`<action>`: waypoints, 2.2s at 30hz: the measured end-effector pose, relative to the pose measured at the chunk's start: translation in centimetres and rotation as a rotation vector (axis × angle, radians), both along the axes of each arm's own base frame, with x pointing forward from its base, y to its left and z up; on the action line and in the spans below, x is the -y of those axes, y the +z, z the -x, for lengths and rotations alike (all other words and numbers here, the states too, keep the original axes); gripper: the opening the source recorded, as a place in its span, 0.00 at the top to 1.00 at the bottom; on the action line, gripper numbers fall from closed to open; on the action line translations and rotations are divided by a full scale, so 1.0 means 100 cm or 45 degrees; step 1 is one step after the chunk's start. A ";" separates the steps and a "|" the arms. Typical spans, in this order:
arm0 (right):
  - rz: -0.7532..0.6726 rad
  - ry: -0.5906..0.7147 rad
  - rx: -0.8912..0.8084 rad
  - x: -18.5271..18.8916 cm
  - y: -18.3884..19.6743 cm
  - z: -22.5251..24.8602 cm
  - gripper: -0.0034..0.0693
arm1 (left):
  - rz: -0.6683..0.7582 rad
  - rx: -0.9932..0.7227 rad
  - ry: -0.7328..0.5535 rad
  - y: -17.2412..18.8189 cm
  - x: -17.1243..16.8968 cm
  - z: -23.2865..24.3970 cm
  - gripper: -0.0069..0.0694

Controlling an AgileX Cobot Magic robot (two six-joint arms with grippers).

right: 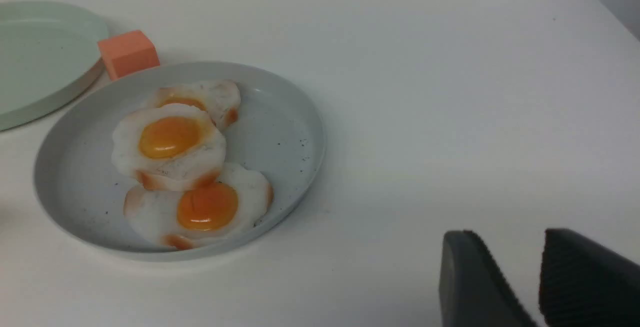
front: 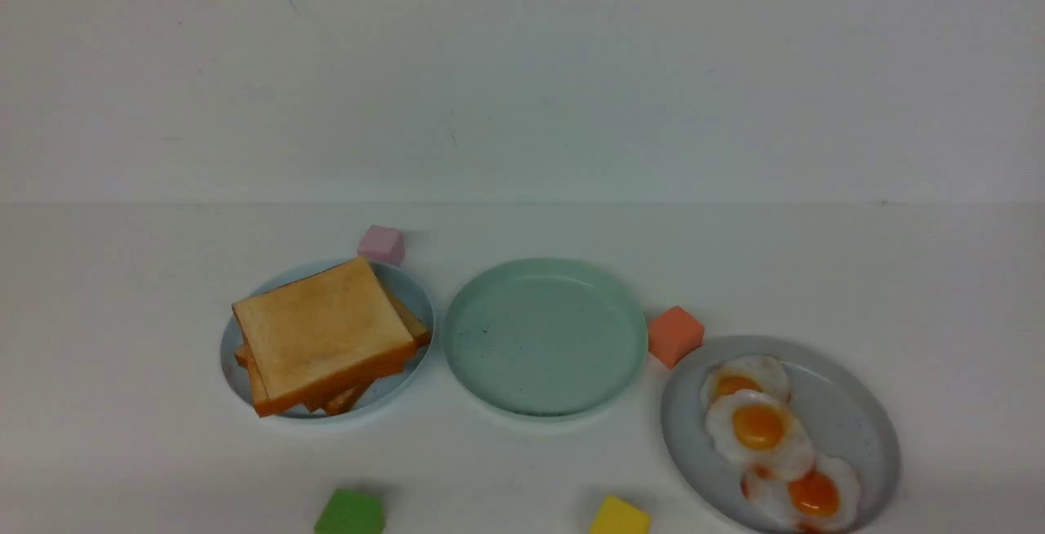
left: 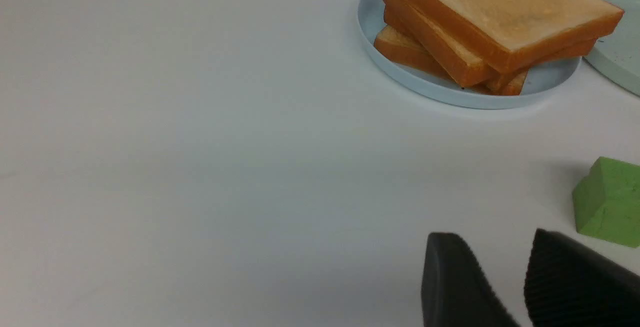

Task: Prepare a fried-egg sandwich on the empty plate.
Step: Use the left arm to grab a slice of bread

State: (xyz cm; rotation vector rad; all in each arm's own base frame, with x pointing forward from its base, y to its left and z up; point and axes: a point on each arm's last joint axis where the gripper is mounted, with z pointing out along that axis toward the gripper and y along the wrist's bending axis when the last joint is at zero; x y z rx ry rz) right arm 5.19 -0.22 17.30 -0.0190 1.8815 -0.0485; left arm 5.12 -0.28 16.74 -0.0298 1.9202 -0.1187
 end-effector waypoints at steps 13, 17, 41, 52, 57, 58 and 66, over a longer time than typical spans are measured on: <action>0.000 0.000 0.000 0.000 0.000 0.000 0.62 | 0.000 0.000 0.000 0.000 0.000 0.000 0.60; 0.000 0.000 0.000 0.000 0.000 0.000 0.62 | 0.000 0.000 0.000 0.000 0.000 0.000 0.60; 0.033 0.008 0.114 0.000 0.005 -0.003 0.62 | 0.044 0.050 -0.006 0.003 0.001 -0.001 0.60; 0.030 0.037 0.486 -0.002 0.032 -0.005 0.62 | 0.058 0.130 -0.010 0.009 0.002 -0.003 0.60; 0.010 0.037 0.527 -0.003 0.035 -0.004 0.62 | 0.056 0.270 -0.017 0.018 0.002 -0.005 0.60; -0.030 0.035 0.550 -0.003 0.036 -0.004 0.62 | 0.060 0.317 -0.020 0.021 0.002 -0.005 0.60; -0.456 0.068 0.874 -0.004 0.061 0.002 0.62 | 0.221 0.752 -0.030 0.053 0.003 -0.002 0.60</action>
